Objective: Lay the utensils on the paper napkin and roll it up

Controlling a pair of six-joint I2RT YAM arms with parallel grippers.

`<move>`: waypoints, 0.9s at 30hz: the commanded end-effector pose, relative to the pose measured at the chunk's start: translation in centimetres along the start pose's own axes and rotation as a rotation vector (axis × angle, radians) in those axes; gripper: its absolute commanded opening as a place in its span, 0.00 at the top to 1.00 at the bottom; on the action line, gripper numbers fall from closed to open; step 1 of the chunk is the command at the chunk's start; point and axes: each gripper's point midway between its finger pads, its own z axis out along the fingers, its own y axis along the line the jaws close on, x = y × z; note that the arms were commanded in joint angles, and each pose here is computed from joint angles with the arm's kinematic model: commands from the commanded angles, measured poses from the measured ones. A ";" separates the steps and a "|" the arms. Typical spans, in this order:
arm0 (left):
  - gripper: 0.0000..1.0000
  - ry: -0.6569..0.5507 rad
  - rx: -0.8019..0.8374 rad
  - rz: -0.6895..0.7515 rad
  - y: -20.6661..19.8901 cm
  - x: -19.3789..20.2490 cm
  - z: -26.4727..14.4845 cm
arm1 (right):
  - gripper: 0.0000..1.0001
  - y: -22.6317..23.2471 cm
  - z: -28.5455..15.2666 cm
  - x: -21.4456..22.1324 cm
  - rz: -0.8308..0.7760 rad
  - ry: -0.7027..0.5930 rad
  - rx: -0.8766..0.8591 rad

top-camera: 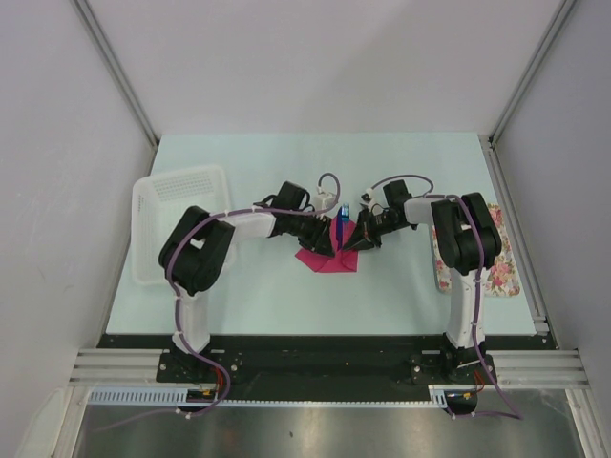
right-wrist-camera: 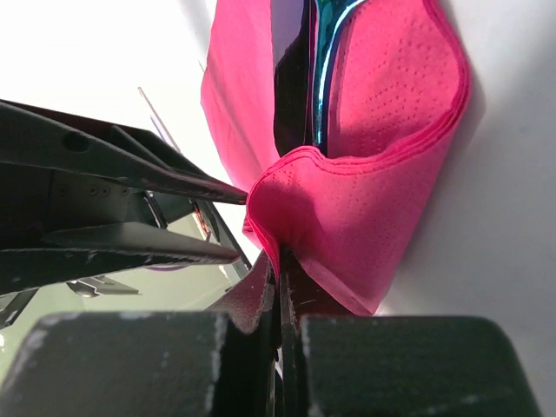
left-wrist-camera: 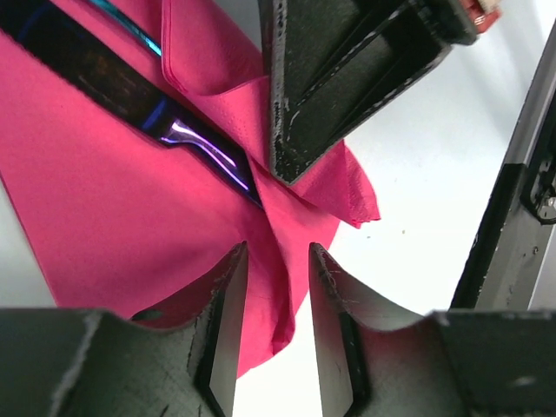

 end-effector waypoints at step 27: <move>1.00 0.030 0.002 0.050 0.4 -0.2 1.6 | 1.00 2.4 1.2 -0.9 -0.036 -0.008 -0.039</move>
